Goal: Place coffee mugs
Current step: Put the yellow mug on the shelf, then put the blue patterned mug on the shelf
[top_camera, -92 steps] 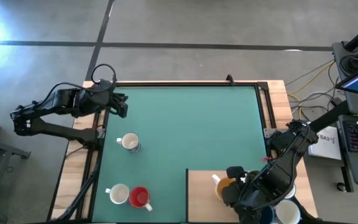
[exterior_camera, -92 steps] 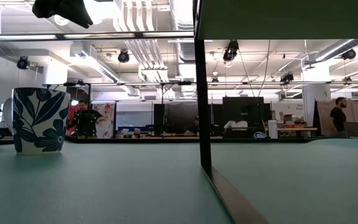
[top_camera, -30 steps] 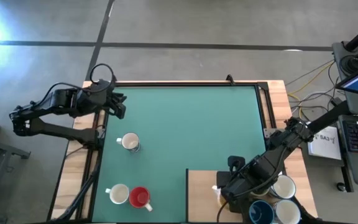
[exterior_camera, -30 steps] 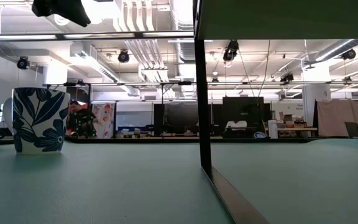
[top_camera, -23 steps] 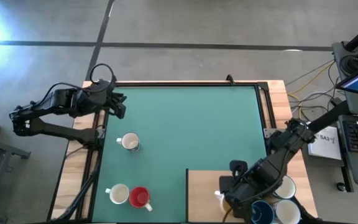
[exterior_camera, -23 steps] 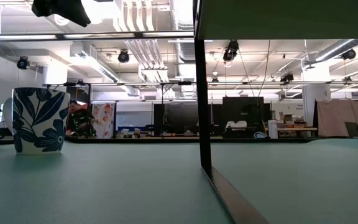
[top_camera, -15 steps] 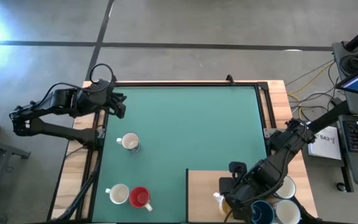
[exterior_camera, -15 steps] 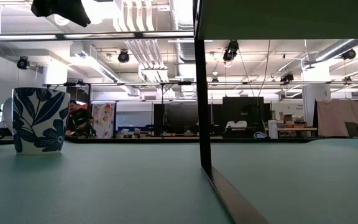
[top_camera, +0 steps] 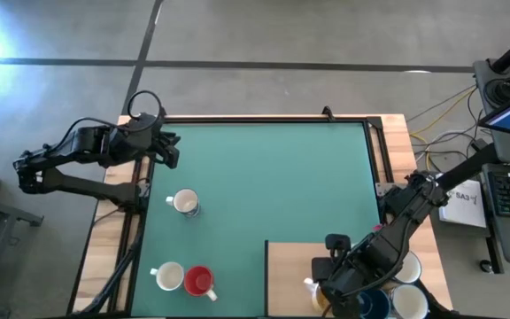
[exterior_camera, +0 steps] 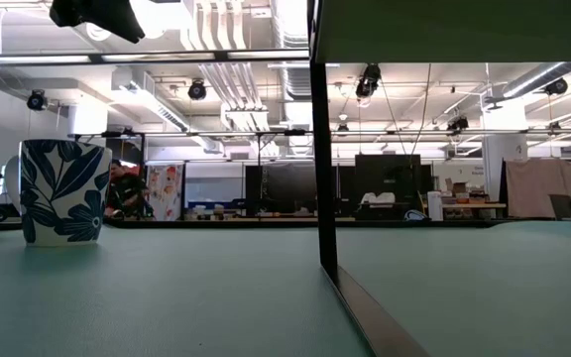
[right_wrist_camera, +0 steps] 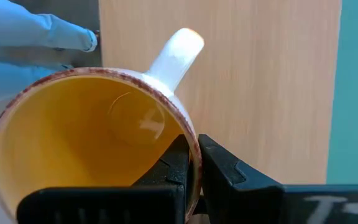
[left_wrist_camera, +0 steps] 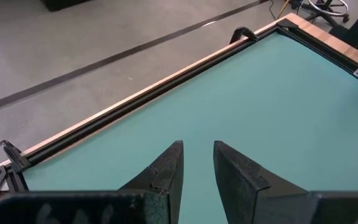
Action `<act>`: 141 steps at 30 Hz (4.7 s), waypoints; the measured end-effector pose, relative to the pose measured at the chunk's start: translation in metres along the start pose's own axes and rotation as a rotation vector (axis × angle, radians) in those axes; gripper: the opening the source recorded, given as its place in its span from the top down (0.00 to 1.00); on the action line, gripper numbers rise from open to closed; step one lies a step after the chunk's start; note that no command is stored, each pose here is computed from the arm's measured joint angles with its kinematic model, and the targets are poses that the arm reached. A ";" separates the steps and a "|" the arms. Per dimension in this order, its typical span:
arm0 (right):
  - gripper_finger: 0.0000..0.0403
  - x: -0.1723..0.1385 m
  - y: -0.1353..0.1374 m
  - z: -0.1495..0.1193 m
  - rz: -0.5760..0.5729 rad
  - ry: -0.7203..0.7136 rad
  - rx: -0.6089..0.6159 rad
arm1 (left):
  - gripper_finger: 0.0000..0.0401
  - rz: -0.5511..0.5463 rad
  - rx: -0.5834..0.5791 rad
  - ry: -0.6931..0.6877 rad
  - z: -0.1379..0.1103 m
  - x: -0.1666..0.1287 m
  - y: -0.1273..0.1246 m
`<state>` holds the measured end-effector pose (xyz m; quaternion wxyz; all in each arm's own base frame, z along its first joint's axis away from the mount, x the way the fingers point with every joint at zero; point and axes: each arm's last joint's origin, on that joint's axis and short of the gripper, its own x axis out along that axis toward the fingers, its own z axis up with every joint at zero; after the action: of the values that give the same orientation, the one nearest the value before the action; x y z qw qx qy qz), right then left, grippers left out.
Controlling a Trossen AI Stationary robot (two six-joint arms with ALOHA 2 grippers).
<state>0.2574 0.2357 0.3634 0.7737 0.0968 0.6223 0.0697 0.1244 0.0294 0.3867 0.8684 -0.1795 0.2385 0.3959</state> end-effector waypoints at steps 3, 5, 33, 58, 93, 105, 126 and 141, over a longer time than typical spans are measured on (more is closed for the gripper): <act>0.96 0.002 0.001 0.001 -0.003 0.002 -0.015 | 0.82 0.001 0.000 -0.001 0.000 0.000 0.000; 0.96 0.002 0.001 0.001 -0.003 0.002 -0.020 | 0.82 0.002 0.000 -0.001 0.000 0.000 0.000; 0.92 -0.008 0.004 0.003 0.025 -0.021 -0.032 | 0.82 0.002 -0.007 0.000 0.000 0.000 0.000; 0.83 -0.008 0.006 0.002 0.094 0.034 -0.018 | 0.82 0.009 0.004 0.016 -0.002 0.000 0.001; 0.83 -0.060 -0.048 0.045 -0.130 -0.304 0.087 | 0.82 -0.007 -0.024 0.654 -0.066 0.028 -0.011; 0.83 -0.064 -0.077 0.054 -0.197 -0.263 0.123 | 0.82 0.059 0.137 0.742 -0.122 0.058 -0.032; 0.83 -0.066 -0.082 0.054 -0.204 -0.260 0.129 | 0.97 0.035 0.140 0.709 -0.148 0.090 -0.047; 0.83 -0.070 -0.095 0.063 -0.377 -0.411 0.248 | 0.98 -0.021 0.087 0.432 -0.082 0.084 -0.098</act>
<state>0.3025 0.1231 0.4205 0.8650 0.0852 0.4634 -0.1726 0.2261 -0.0220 0.2845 0.8083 -0.2249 0.4340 0.3284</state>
